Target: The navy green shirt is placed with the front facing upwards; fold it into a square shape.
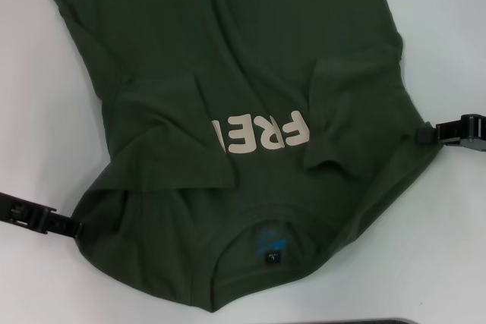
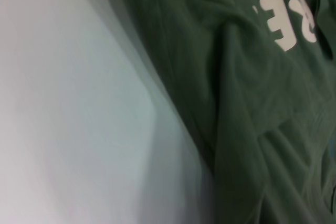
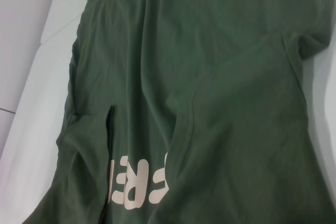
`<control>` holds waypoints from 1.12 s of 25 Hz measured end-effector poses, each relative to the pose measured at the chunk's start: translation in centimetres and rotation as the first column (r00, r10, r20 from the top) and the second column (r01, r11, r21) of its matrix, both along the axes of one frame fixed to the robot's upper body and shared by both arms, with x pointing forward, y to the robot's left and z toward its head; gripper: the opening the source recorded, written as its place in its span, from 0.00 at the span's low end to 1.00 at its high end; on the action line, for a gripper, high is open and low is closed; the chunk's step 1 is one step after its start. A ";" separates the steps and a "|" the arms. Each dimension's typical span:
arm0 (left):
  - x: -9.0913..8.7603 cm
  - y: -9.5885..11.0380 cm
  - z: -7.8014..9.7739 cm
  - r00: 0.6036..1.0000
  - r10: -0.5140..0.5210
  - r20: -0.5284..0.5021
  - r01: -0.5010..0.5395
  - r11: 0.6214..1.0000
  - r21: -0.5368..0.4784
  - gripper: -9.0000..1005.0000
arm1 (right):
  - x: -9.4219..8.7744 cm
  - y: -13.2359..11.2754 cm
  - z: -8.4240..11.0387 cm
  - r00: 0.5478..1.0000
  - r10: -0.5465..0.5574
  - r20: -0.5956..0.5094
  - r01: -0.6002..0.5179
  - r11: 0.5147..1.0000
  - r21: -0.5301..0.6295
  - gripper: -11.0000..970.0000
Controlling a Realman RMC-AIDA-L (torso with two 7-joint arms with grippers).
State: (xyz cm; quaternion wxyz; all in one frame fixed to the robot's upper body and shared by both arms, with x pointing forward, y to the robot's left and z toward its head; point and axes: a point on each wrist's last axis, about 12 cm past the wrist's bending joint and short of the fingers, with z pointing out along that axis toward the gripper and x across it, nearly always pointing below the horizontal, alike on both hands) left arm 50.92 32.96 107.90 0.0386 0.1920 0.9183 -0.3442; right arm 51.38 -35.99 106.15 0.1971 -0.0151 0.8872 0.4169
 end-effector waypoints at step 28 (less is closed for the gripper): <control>0.9 -0.1 0.7 1.000 -0.009 -0.005 0.009 1.000 0.010 0.83 | 0.0 -0.3 0.1 1.000 -0.005 0.000 0.005 1.000 -0.004 0.05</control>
